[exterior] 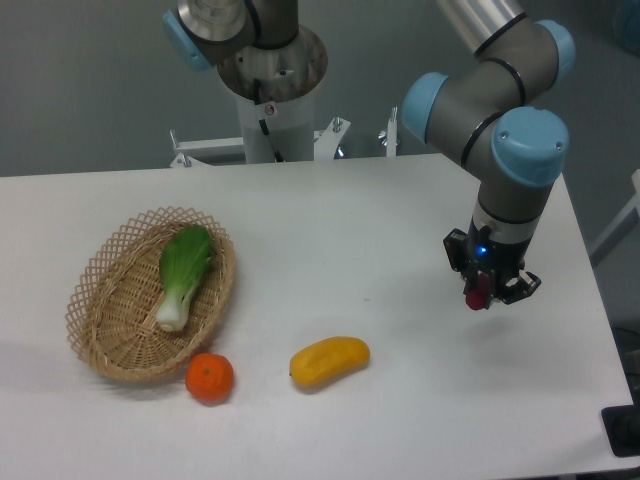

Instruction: Place the sweet potato on the table

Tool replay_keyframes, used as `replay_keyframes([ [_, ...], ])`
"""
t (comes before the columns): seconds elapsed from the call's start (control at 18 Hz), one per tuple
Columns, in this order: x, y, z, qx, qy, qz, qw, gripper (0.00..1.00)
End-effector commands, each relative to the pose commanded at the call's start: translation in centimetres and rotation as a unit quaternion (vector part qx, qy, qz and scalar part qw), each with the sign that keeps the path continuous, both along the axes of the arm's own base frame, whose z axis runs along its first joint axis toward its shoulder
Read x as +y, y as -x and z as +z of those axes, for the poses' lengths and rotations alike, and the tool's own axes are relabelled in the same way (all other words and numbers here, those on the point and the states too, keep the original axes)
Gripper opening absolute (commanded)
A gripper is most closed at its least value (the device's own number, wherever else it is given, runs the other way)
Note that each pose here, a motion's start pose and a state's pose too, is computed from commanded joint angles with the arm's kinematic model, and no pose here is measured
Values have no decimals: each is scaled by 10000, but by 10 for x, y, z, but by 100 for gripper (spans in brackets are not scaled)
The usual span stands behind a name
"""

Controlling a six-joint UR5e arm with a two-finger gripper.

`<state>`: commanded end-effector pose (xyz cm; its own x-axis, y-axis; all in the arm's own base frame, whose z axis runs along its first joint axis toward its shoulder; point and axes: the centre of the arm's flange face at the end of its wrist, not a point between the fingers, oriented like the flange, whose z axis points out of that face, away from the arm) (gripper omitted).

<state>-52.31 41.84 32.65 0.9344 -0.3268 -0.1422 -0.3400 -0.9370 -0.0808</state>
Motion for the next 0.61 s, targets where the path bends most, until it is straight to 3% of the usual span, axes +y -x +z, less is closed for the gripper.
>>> replay_keyframes([
  [0.61, -6, -27, -7, -159, 69, 22, 9998, 15],
])
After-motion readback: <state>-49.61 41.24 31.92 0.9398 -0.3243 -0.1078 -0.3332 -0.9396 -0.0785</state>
